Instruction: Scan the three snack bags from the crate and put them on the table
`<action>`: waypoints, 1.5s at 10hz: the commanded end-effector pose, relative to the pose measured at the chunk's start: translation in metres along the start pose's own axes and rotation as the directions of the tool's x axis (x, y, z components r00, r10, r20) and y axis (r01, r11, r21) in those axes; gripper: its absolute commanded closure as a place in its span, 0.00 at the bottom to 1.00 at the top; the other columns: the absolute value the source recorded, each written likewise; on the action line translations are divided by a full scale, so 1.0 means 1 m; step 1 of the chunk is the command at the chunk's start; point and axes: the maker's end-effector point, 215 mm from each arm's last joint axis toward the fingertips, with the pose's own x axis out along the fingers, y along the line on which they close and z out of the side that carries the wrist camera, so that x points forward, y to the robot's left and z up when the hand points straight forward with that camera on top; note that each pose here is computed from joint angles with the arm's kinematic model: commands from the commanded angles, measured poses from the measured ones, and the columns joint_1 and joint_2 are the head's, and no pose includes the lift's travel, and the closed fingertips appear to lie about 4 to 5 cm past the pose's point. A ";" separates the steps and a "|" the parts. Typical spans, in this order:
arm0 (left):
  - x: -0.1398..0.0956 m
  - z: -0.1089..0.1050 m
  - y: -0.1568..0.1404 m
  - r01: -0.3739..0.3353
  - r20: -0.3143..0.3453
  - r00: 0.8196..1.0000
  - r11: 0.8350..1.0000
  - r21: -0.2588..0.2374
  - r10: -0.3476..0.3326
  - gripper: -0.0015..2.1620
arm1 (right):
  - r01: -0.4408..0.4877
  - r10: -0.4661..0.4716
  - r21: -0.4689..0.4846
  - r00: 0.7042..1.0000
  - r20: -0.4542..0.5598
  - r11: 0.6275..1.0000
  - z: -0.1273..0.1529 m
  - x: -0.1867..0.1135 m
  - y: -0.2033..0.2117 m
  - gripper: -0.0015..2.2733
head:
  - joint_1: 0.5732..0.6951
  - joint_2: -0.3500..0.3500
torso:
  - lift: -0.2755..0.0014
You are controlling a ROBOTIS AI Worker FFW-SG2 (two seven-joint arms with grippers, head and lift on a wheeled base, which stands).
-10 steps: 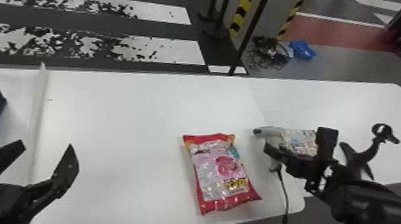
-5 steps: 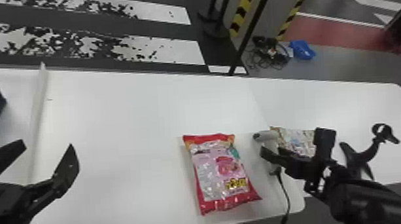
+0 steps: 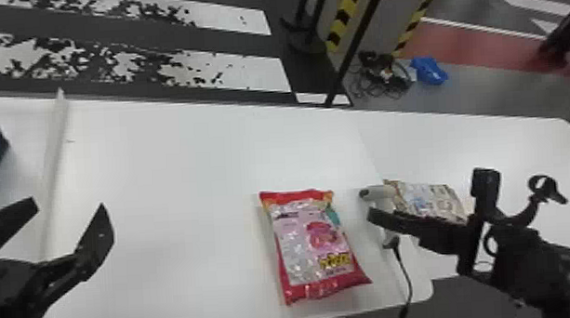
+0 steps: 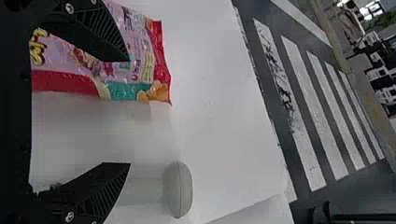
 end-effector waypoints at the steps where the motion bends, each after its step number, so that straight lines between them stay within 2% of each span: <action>1: 0.000 0.000 -0.001 0.005 -0.001 1.000 1.000 0.003 -0.005 0.02 | -0.105 0.122 0.126 0.984 -0.131 0.986 -0.019 -0.003 0.022 0.04 | 1.00 0.00 | 0.66; 2: -0.001 -0.001 0.001 0.002 -0.003 1.000 1.000 0.009 -0.002 0.02 | -0.133 0.159 0.147 0.969 -0.188 0.980 -0.030 0.004 0.027 0.04 | 1.00 0.00 | 0.66; 4: -0.003 0.000 0.006 -0.006 -0.003 1.000 1.000 0.009 0.006 0.02 | -0.152 0.183 0.143 0.954 -0.238 0.978 -0.044 0.023 0.031 0.04 | 1.00 0.01 | 0.66; 9: -0.004 -0.003 0.011 -0.013 -0.006 1.000 1.000 0.007 0.013 0.02 | -0.161 0.161 0.023 0.945 -0.286 0.987 -0.061 0.063 0.027 0.05 | 1.00 0.07 | 0.66; 10: -0.004 -0.002 0.013 -0.016 -0.005 1.000 1.000 0.008 0.016 0.02 | -0.178 0.174 0.013 0.940 -0.292 0.984 -0.065 0.068 0.031 0.09 | 1.00 0.08 | 0.66; 11: -0.003 -0.003 0.014 -0.016 -0.007 1.000 1.000 0.008 0.016 0.02 | -0.214 0.208 0.013 0.929 -0.307 0.977 -0.068 0.072 0.040 0.46 | 1.00 0.09 | 0.66; 12: -0.002 -0.004 0.015 -0.017 -0.005 1.000 1.000 0.009 0.017 0.02 | -0.215 0.208 0.011 0.928 -0.310 0.977 -0.069 0.073 0.041 0.91 | 1.00 0.11 | 0.66; 13: -0.001 -0.004 0.016 -0.018 -0.005 1.000 1.000 0.009 0.018 0.02 | -0.239 0.231 0.009 0.926 -0.299 0.971 -0.064 0.072 0.046 0.96 | 1.00 0.12 | 0.66; 15: 0.001 -0.005 0.017 -0.018 -0.001 1.000 1.000 0.006 0.018 0.02 | -0.232 0.218 -0.011 0.929 -0.298 0.973 -0.061 0.070 0.049 0.97 | 1.00 0.14 | 0.66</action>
